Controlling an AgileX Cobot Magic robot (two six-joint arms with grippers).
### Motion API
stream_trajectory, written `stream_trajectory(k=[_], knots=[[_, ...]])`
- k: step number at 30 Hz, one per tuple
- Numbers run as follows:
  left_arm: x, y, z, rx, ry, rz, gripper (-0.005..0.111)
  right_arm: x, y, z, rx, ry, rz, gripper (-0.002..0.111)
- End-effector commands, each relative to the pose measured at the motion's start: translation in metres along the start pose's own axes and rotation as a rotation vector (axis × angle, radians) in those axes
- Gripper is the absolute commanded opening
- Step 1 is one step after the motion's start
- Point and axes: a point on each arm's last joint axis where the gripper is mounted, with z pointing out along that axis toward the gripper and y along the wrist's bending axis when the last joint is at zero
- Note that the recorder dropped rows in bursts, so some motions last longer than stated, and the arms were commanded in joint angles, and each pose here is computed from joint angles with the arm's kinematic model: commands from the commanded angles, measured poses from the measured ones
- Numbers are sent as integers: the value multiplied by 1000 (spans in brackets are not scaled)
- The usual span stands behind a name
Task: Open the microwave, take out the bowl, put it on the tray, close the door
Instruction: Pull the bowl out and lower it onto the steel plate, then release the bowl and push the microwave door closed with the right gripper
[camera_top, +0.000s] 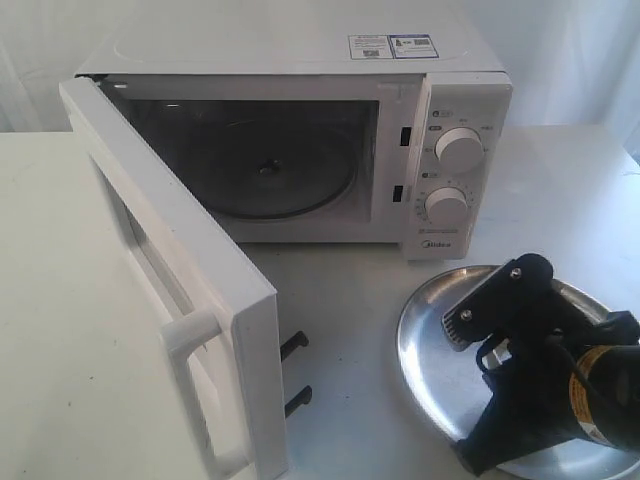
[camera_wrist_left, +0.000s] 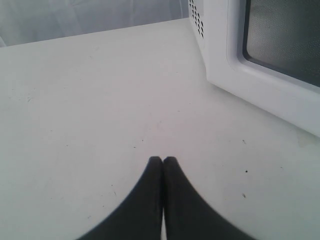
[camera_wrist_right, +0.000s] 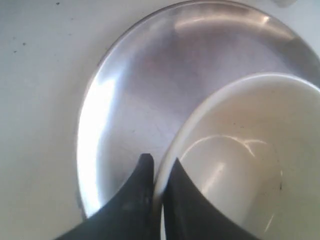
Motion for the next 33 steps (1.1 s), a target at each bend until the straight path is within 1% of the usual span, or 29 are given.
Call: stream_trajectory(k=[1, 6, 10, 12, 15, 17, 27, 29, 31, 33], knots=[[1, 0, 0, 2, 0, -9, 0, -3, -8, -2, 81, -41, 24, 0], [1, 0, 0, 2, 0, -9, 0, -4, -4, 8, 68, -31, -32, 0], [1, 0, 0, 2, 0, -9, 0, -2, 0, 30, 26, 5, -71, 0], [1, 0, 0, 2, 0, -9, 0, -1, -1, 38, 51, 30, -56, 0], [1, 0, 0, 2, 0, -9, 0, 1, -6, 48, 129, 46, -13, 0], [1, 0, 0, 2, 0, -9, 0, 2, -7, 52, 149, 45, -2, 0], [1, 0, 0, 2, 0, -9, 0, 2, -3, 56, 116, 49, -12, 1], [1, 0, 0, 2, 0, -9, 0, 0, -3, 56, 117, 43, 2, 6], [1, 0, 0, 2, 0, -9, 0, -1, -3, 56, 120, 38, 4, 16], [1, 0, 0, 2, 0, -9, 0, -2, -4, 55, 121, 36, 10, 31]])
